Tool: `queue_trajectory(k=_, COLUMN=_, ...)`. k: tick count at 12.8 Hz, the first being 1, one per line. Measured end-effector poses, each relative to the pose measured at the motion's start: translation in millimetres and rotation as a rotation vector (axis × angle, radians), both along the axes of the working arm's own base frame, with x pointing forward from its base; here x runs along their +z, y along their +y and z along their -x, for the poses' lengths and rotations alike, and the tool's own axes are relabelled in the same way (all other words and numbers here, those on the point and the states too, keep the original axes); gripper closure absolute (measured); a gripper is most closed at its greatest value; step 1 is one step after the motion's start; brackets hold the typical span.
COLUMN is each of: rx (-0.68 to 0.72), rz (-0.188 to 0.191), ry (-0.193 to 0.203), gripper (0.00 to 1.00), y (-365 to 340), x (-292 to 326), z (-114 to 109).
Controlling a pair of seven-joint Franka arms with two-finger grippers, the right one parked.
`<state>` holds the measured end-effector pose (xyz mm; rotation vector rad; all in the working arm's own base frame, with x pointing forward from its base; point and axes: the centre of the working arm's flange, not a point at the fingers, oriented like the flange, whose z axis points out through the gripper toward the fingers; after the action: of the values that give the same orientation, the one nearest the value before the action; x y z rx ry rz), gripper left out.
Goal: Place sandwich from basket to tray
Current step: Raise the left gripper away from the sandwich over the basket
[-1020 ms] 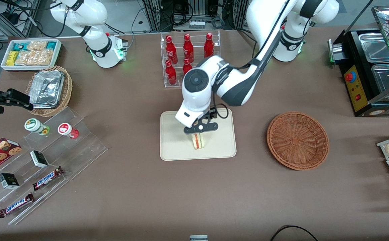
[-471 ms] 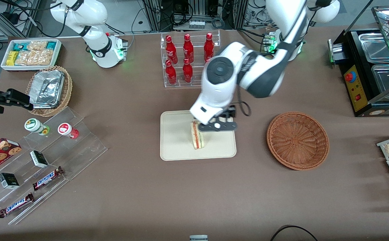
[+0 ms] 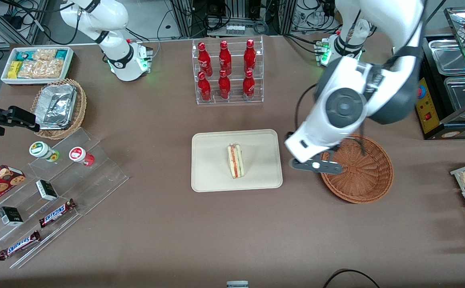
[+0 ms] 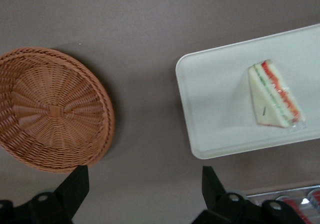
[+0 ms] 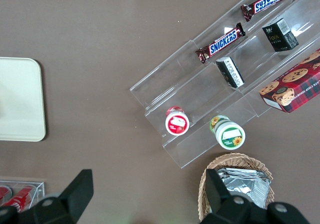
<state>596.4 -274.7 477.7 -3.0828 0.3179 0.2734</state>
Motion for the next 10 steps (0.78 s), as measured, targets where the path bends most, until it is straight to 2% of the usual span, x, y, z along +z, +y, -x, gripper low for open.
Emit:
queue_trajectory(k=2, rx=-0.005, rz=0.005, ry=0.013, gripper=0.00, y=35.8, x=2.7, z=1.7)
queue_trajectory(k=6, rx=-0.023, rz=0.020, ry=-0.017, gripper=0.00, y=58.5, x=3.5, z=26.0)
queue_trajectory(k=10, rx=-0.016, rz=0.023, ry=-0.019, gripper=0.00, y=115.7, x=13.1, z=44.3)
